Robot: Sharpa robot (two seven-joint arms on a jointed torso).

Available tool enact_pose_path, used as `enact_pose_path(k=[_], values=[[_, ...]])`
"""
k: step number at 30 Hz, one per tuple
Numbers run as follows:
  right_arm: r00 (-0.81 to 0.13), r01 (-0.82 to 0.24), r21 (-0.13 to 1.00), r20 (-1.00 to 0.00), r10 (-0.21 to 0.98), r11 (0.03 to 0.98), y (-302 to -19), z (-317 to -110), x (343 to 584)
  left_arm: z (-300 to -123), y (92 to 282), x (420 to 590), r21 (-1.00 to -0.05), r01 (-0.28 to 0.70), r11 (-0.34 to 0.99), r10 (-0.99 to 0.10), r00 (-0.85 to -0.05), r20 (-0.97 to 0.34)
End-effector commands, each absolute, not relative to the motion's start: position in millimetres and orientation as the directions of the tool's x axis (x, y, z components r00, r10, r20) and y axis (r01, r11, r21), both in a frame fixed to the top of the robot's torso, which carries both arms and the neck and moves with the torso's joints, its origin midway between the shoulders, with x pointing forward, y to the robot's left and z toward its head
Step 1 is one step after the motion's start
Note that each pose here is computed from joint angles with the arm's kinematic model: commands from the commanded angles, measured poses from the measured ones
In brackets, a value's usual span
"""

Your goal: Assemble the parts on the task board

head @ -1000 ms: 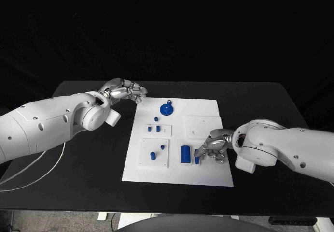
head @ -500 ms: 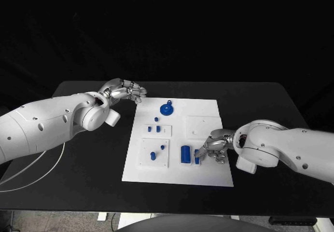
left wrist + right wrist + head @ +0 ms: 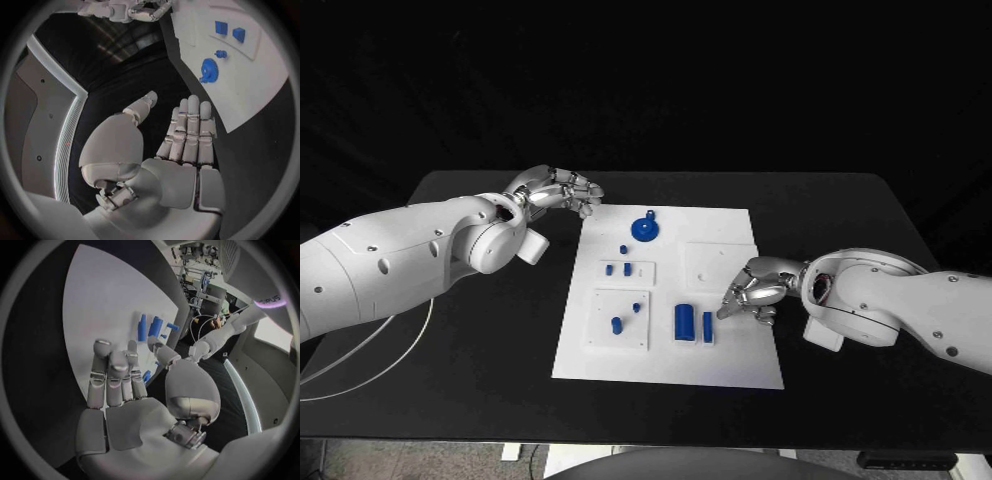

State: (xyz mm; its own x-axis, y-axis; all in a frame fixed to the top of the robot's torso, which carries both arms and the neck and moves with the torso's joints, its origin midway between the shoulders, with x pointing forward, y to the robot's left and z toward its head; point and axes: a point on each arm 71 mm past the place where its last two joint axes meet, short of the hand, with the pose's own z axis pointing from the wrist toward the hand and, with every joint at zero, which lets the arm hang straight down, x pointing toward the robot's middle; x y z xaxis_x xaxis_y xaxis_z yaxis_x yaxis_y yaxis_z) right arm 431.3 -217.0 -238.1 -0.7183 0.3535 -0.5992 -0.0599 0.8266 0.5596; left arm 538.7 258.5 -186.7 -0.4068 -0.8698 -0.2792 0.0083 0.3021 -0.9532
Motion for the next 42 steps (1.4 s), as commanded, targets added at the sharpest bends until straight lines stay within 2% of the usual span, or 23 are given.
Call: enact_pose_path(k=[1, 5, 17, 42], values=[[-0.595, -0.34, 0.506, -0.769, 0.235, 0.793, -210, -225, 433, -185.7, 256.2, 538.4, -0.955, 0.019, 0.296, -0.864, -0.42, -0.276], [-0.529, -0.412, 0.486, -0.816, 0.232, 0.771, -208, -220, 435, -185.7, 256.2, 538.4, -0.955, 0.022, 0.295, -0.865, -0.419, -0.277], [-0.466, -0.487, 0.4, -0.871, 0.156, 0.777, -201, -223, 435, -185.8, 255.7, 538.1, -0.955, 0.023, 0.294, -0.864, -0.421, -0.276], [-0.552, -0.477, 0.403, -0.829, 0.09, 0.781, -187, -244, 426, -186.3, 256.1, 538.1, -0.955, 0.02, 0.295, -0.863, -0.424, -0.275]])
